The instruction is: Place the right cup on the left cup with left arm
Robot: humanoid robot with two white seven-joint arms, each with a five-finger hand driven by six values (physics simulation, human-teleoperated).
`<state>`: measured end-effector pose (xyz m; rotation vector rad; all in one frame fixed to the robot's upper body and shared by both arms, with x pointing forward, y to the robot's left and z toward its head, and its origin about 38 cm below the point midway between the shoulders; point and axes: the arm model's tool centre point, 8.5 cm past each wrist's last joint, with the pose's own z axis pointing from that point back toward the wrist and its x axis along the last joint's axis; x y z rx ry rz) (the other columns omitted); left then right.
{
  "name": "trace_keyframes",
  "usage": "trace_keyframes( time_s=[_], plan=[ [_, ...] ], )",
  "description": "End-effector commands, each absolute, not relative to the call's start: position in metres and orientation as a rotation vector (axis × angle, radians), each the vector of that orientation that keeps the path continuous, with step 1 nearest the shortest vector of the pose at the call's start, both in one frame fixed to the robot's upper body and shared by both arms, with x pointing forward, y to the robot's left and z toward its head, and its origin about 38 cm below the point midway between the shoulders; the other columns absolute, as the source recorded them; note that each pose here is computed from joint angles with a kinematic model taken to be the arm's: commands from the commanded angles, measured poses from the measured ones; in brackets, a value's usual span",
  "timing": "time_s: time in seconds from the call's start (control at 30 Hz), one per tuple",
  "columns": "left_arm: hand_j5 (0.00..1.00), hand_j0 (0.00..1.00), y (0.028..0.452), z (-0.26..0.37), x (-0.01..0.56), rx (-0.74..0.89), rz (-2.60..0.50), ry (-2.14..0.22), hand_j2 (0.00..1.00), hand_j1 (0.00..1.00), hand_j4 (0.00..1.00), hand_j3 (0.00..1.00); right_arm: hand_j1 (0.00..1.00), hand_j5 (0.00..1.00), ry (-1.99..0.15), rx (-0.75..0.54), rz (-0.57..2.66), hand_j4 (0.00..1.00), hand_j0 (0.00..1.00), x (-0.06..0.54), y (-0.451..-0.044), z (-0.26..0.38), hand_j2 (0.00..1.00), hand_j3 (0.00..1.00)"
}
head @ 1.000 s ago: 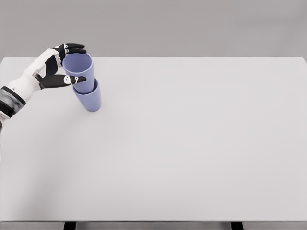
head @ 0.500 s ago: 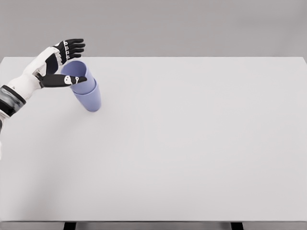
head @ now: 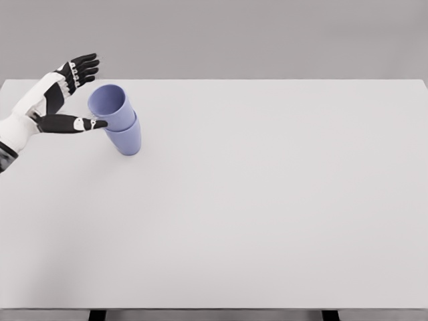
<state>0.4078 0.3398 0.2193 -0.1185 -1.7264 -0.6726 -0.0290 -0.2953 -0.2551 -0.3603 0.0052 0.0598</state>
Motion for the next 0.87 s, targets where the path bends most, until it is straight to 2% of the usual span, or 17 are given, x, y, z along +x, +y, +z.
trace_keyframes(
  time_s=[0.0, 0.3, 0.57, 0.83],
  plan=[
    [1.0, 1.0, 0.351, 0.247, 0.401, -0.074, -0.665, -1.8, 1.0, 1.0, 1.0, 1.0, 1.0, 1.0, 0.005, -0.361, 0.058, 1.0, 1.0, -0.029, -0.295, -0.255, 1.0, 1.0],
    [1.0, 1.0, 0.384, 0.236, 0.361, -0.026, -0.575, -1.795, 1.0, 1.0, 1.0, 1.0, 1.0, 1.0, 0.005, -0.36, 0.059, 1.0, 1.0, -0.029, -0.295, -0.255, 1.0, 1.0],
    [1.0, 1.0, 0.383, 0.206, 0.346, -0.049, -0.565, -1.708, 1.0, 1.0, 1.0, 1.0, 1.0, 1.0, 0.005, -0.36, 0.059, 1.0, 1.0, -0.029, -0.295, -0.255, 1.0, 1.0],
    [1.0, 1.0, 0.38, 0.202, 0.343, -0.058, -0.573, -1.697, 1.0, 1.0, 1.0, 1.0, 1.0, 1.0, 0.005, -0.36, 0.059, 1.0, 1.0, -0.029, -0.295, -0.255, 1.0, 1.0]
  ],
)
